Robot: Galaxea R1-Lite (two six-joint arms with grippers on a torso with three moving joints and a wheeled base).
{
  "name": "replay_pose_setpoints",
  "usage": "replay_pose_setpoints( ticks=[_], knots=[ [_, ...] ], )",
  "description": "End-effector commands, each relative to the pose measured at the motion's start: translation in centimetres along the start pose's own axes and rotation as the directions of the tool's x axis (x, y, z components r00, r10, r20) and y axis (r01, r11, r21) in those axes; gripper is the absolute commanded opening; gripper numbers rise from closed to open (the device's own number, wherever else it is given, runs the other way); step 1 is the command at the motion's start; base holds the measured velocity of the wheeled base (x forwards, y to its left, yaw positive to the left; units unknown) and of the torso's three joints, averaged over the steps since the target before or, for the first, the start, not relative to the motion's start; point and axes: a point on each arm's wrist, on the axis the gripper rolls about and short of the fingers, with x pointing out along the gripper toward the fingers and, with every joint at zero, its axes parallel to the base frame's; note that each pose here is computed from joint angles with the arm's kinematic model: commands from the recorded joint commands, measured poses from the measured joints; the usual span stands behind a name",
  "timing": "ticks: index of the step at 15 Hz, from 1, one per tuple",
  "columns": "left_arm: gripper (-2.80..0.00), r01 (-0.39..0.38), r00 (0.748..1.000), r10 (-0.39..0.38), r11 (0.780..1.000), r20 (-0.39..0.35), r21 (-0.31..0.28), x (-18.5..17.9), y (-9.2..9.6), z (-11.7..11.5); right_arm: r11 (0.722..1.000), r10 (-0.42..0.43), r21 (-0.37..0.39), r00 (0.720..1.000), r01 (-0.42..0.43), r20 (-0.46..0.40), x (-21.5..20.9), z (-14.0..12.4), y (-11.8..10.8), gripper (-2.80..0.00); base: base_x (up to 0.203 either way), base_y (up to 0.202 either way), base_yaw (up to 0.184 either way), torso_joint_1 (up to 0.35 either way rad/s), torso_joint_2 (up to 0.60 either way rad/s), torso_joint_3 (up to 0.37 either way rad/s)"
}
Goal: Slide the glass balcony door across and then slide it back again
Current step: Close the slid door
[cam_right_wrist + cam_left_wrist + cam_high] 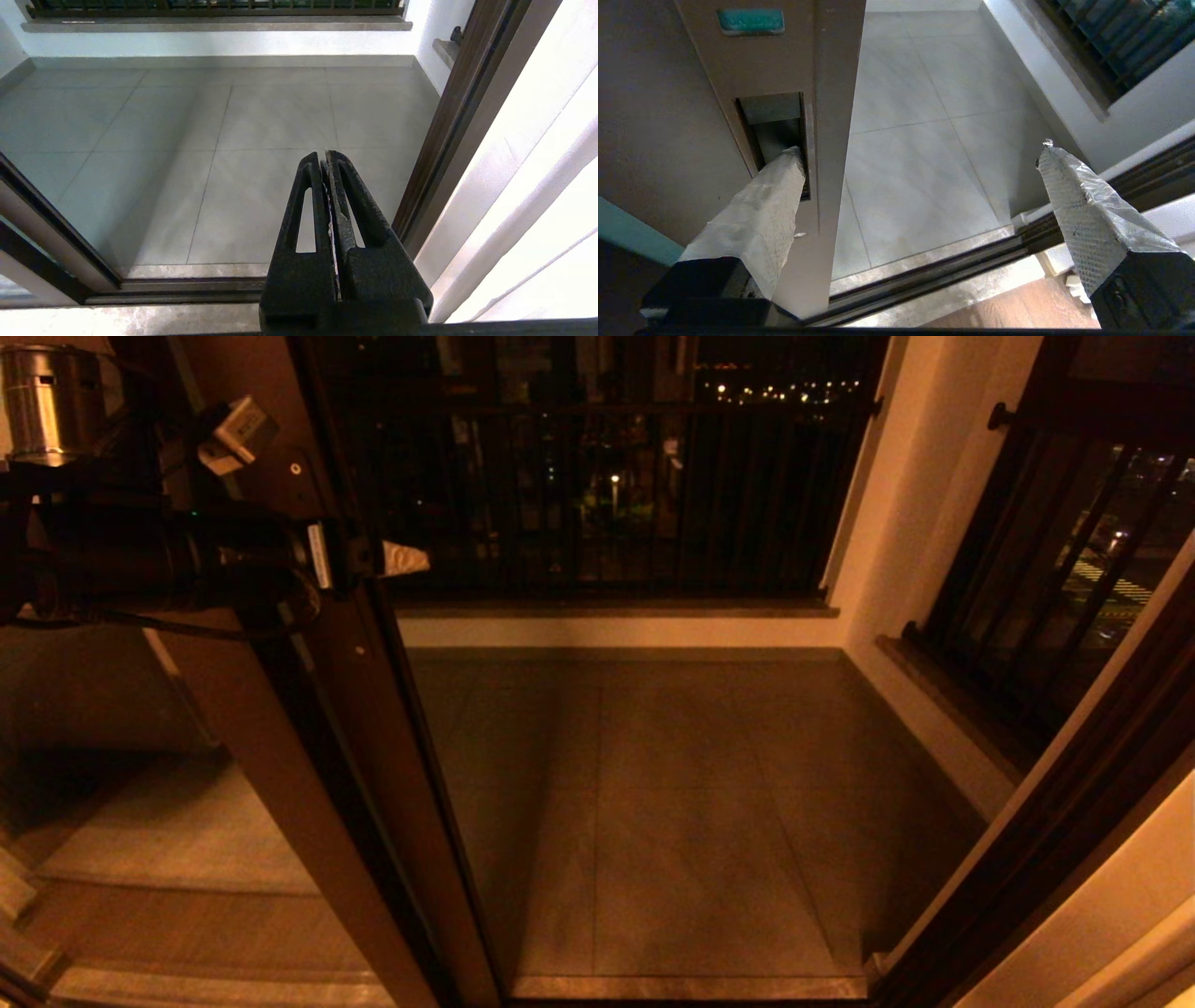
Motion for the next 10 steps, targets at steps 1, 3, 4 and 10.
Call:
replay_pose_setpoints(
  ticks=[1,3,4,10],
  knots=[
    [0.00,0.008,1.000,-0.008,1.000,0.002,0.007,0.1,-0.3,0.0,1.000,-0.001,-0.001,1.000,0.001,-0.001,0.0,0.0,0.0,-2.80,0.000,0.000,0.000,0.000,0.00,0.000],
    [0.00,0.017,1.000,-0.017,1.000,0.004,0.011,0.2,-0.7,0.0,1.000,0.001,-0.001,1.000,-0.001,0.000,0.0,0.0,0.0,-2.80,0.000,0.000,0.000,0.000,0.00,0.000],
    [0.00,0.028,1.000,-0.028,1.000,-0.001,0.012,0.3,-1.0,-0.1,1.000,0.000,-0.001,1.000,0.000,0.000,0.0,0.0,0.0,-2.80,0.000,0.000,0.000,0.000,0.00,0.000],
    [0.00,0.080,0.997,-0.081,0.996,0.021,0.033,2.2,-2.5,-0.5,1.000,0.000,-0.001,1.000,0.000,-0.001,0.0,0.0,0.0,-2.80,0.000,0.000,0.000,0.000,0.00,0.000]
  ],
)
